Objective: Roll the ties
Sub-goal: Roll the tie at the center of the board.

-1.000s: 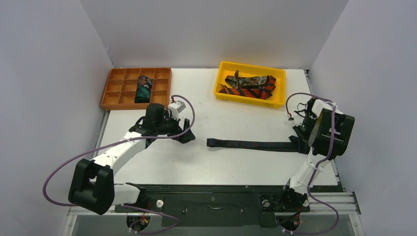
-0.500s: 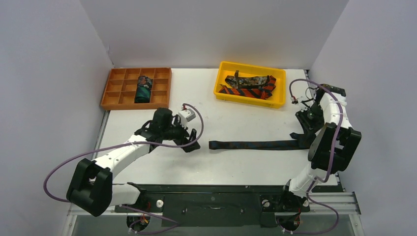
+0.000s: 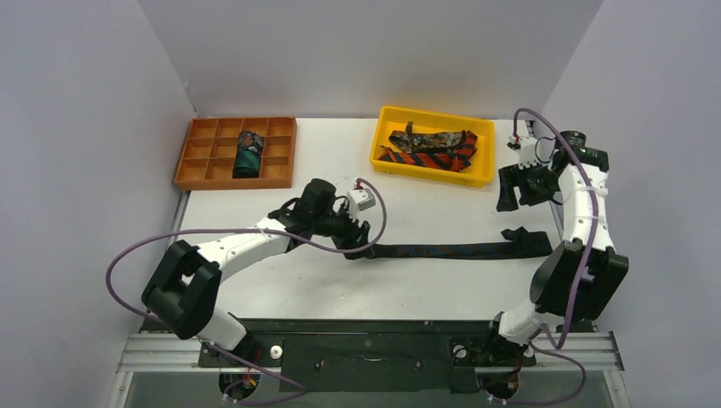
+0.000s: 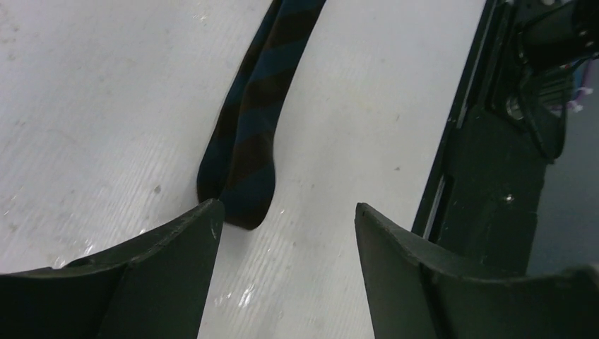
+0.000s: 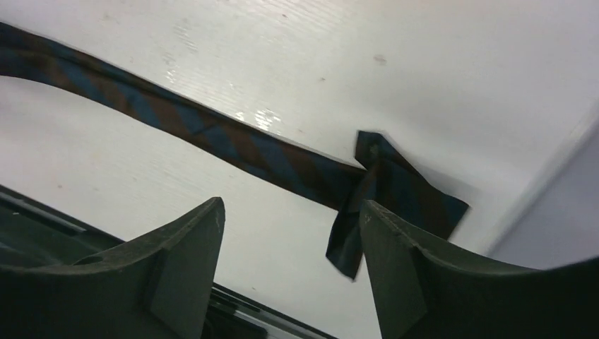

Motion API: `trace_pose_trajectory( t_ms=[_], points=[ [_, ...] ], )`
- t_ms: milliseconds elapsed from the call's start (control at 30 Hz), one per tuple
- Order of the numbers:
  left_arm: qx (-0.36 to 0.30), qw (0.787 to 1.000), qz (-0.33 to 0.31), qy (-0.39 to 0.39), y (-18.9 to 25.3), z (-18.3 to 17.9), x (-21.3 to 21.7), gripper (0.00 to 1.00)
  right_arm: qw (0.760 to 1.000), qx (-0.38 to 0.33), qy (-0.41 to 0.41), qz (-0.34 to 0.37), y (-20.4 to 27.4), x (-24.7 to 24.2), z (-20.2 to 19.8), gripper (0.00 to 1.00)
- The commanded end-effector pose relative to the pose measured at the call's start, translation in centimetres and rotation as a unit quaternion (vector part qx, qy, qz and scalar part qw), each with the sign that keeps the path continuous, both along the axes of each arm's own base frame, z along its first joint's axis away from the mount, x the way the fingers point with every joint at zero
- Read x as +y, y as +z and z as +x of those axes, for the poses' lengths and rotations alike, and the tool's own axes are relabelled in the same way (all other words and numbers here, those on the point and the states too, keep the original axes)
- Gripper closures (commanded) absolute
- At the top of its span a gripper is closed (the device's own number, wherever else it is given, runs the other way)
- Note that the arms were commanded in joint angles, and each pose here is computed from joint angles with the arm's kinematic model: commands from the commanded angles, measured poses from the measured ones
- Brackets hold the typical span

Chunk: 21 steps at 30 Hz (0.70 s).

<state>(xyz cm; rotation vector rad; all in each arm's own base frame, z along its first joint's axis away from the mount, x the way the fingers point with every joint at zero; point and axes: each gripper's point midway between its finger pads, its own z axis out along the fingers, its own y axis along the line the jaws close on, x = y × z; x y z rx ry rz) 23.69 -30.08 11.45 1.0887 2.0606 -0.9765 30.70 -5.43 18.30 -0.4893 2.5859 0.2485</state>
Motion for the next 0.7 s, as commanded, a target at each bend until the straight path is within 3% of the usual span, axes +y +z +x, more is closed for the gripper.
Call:
trace_pose_trajectory(
  t_ms=[0, 300, 667],
  points=[
    [0.030, 0.995, -0.084, -0.038, 3.6, -0.1, -5.7, 0.38, 0.988, 0.078, 0.005, 0.133, -2.7, 4.0, 0.3, 0.38],
    [0.162, 0.983, -0.086, -0.019, -0.2, -0.4, -8.2, 0.49, 0.986, 0.121, 0.005, 0.111, -6.9, 5.5, -1.8, 0.42],
    [0.293, 0.948, -0.053, 0.109, -9.3, 4.2, -3.1, 0.54, 0.986, 0.151, 0.010, 0.068, -8.1, 4.5, -3.7, 0.46]
  ],
)
